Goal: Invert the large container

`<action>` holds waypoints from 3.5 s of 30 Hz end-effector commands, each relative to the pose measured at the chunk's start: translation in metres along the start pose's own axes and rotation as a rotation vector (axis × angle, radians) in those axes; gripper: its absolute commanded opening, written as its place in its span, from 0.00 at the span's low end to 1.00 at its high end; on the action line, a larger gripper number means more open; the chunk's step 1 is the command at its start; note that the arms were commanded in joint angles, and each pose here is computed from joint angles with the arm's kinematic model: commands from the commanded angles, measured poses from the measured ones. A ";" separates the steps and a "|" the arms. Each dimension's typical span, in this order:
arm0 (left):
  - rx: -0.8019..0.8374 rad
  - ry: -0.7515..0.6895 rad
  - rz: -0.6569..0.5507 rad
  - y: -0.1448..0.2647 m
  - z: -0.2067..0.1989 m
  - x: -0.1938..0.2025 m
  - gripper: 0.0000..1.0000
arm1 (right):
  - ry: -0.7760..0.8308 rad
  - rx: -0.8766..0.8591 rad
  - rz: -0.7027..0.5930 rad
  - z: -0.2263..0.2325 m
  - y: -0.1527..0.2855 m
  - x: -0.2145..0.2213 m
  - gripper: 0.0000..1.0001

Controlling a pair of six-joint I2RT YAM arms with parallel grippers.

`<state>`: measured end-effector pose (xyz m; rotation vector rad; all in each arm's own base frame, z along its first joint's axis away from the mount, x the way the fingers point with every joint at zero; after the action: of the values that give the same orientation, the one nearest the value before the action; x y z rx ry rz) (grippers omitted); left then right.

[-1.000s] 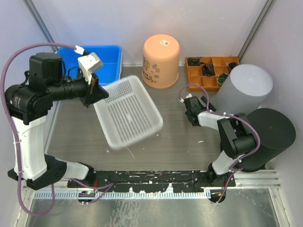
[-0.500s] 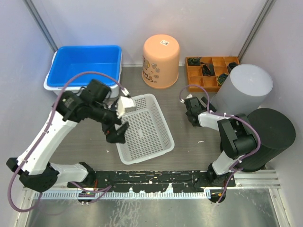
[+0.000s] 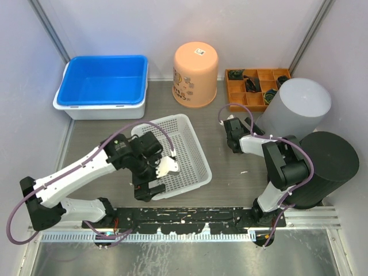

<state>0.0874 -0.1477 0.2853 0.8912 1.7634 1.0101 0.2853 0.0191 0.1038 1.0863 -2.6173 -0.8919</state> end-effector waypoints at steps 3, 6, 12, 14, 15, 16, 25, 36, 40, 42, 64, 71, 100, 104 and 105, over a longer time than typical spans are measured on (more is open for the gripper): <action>-0.270 -0.054 -0.066 -0.023 0.015 -0.004 0.99 | 0.123 -0.270 0.117 0.049 -0.013 0.038 1.00; -0.320 -0.082 -0.078 -0.032 0.017 -0.003 0.99 | 0.118 -0.272 0.125 0.048 -0.014 0.040 1.00; -0.311 -0.123 -0.113 -0.048 0.018 0.003 0.99 | 0.103 -0.281 0.133 0.047 -0.014 0.042 1.00; -0.285 -0.132 -0.093 -0.055 0.016 0.007 0.99 | 0.101 -0.285 0.136 0.047 -0.015 0.043 1.00; -0.269 -0.139 -0.087 -0.058 0.015 0.009 0.99 | 0.102 -0.288 0.138 0.047 -0.015 0.043 1.00; -0.259 -0.144 -0.081 -0.061 0.014 0.010 0.99 | 0.104 -0.291 0.139 0.048 -0.015 0.043 1.00; -0.282 -0.170 -0.009 -0.083 0.019 0.017 0.92 | 0.110 -0.295 0.148 0.049 -0.017 0.044 1.00; -0.326 -0.263 -0.069 -0.072 0.020 0.000 0.00 | 0.098 -0.249 0.168 0.043 -0.020 0.045 1.00; -0.155 -0.316 -0.128 -0.026 -0.007 -0.016 0.00 | 0.037 -0.225 0.150 0.022 -0.019 0.043 1.00; -0.067 -0.325 -0.147 -0.011 -0.018 -0.025 0.00 | -0.014 -0.258 0.110 0.010 -0.013 0.040 1.00; 1.067 0.176 -0.656 0.111 0.057 -0.131 0.00 | -0.266 -0.334 -0.684 -0.240 0.191 0.013 1.00; 1.130 0.580 -0.599 0.013 0.142 -0.125 0.00 | -0.260 -0.374 -0.714 -0.235 0.180 0.002 1.00; 0.627 0.892 -0.310 -0.084 0.264 -0.118 0.99 | -0.209 -0.706 -0.860 -0.183 0.163 -0.038 1.00; 0.360 0.886 -0.306 -0.093 0.266 -0.112 0.99 | -0.187 -0.775 -0.919 -0.178 0.178 -0.043 1.00; 0.299 0.880 -0.278 -0.090 0.267 -0.115 0.99 | -0.170 -0.784 -0.930 -0.174 0.183 -0.047 1.00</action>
<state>0.3371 -0.2052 0.1515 0.6023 2.9837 0.6963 0.2866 0.0533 0.3277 1.8133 -1.5824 -1.9633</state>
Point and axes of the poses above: each gripper's point midway between its finger pads, its own y axis back along the fingers, its own z axis along the line the jaws close on, x = y × z, the point moved 10 cm from there along y, back along the fingers, and after that the axes turned 7 degrees about y, right-handed, at the moved point
